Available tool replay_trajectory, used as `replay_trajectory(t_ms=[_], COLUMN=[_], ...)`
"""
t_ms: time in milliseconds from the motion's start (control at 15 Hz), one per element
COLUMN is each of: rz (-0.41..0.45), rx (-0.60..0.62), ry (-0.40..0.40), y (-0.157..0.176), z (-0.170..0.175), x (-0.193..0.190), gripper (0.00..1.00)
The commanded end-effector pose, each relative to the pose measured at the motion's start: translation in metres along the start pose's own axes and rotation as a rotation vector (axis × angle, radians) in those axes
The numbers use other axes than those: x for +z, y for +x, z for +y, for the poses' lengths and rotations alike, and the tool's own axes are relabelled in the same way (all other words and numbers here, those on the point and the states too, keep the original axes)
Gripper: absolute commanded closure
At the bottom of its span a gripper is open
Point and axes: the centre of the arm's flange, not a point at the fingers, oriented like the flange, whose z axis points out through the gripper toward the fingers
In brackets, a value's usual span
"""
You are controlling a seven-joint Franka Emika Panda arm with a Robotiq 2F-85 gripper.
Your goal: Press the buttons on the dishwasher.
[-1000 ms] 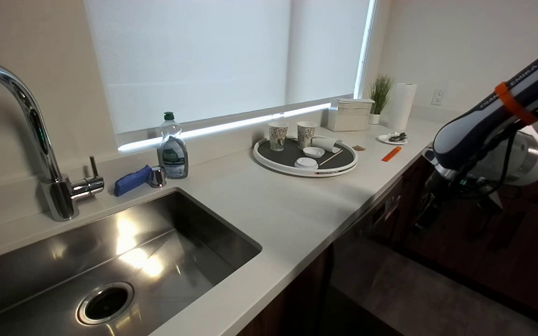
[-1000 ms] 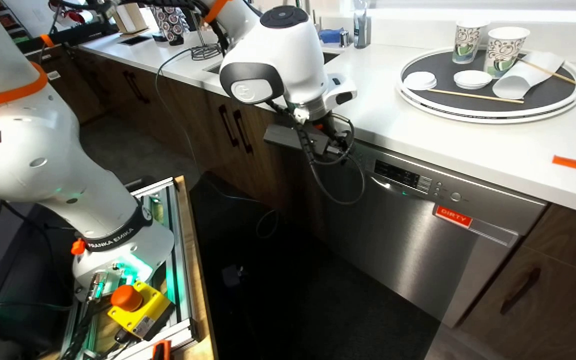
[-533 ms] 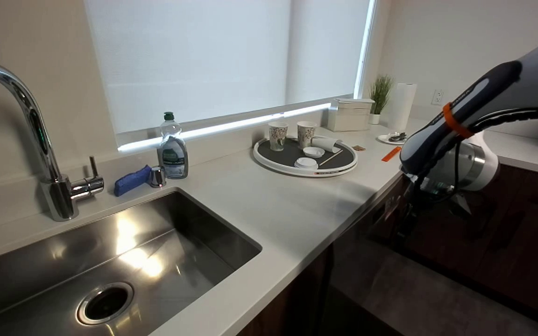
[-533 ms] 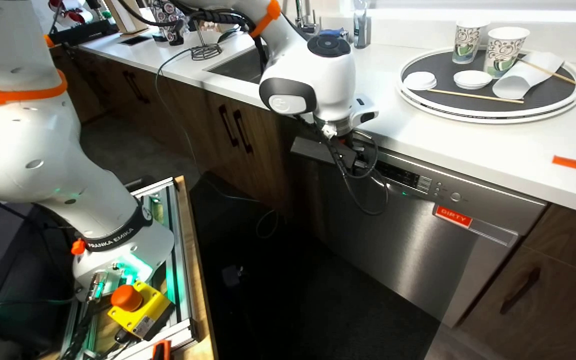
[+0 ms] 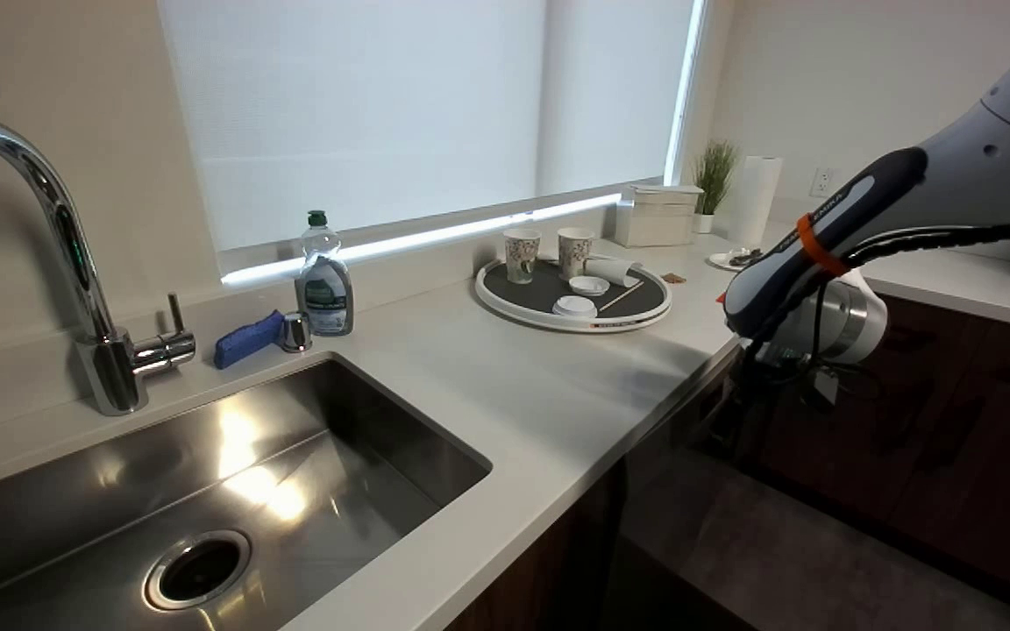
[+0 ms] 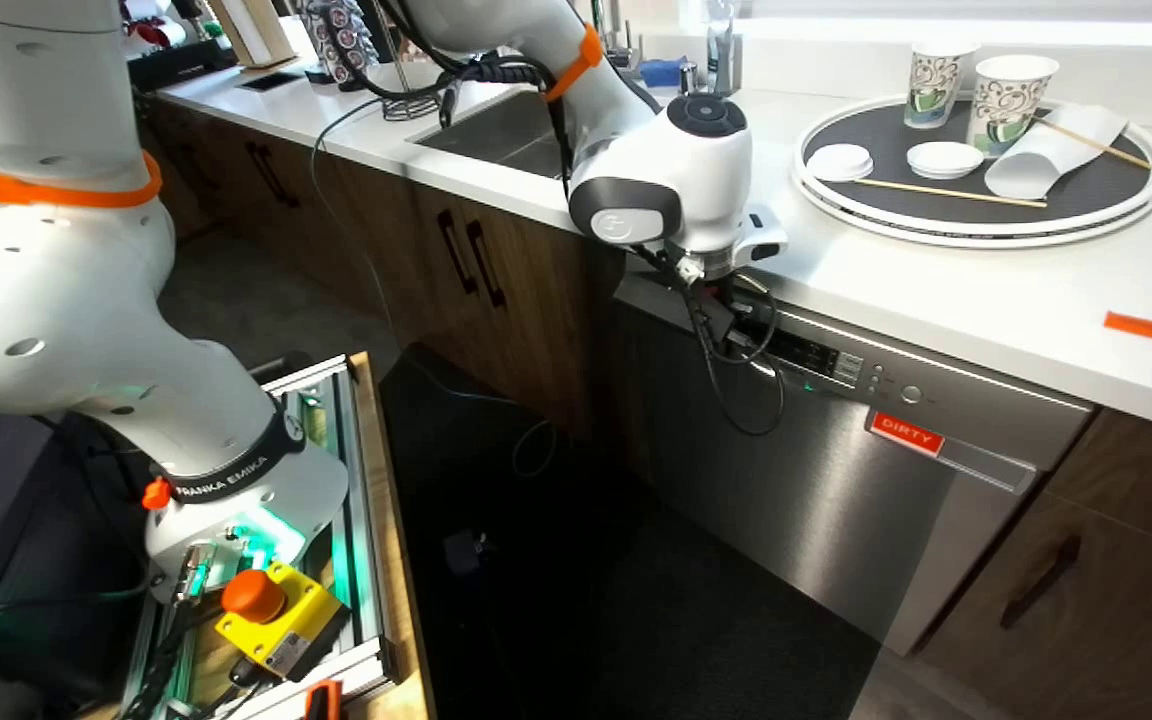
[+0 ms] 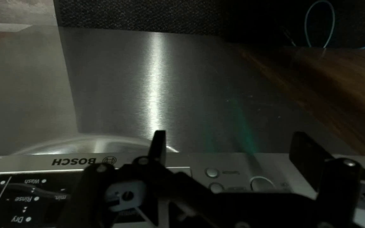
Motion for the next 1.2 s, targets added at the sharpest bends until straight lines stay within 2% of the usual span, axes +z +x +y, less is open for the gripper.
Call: replay_trajectory(t_ms=[0, 400, 867, 933, 1000, 1133], rz=[-0.008, -0.041, -0.024, -0.017, -0.002, 0.035], rx=[0.072, 0.123, 0.058, 0.052, 0.046, 0.032], ry=[-0.028, -0.057, -0.172, -0.185, -0.206, -0.23], y=[0.014, 0.019, 0.001, 0.0, -0.001, -0.001], z=[-0.001, -0.021, -0.03, -0.031, -0.032, -0.031], x=[0.008, 0.007, 0.008, 0.01, 0.01, 0.01], gripper=[0.0, 0.0, 0.0, 0.25, 0.27, 0.42])
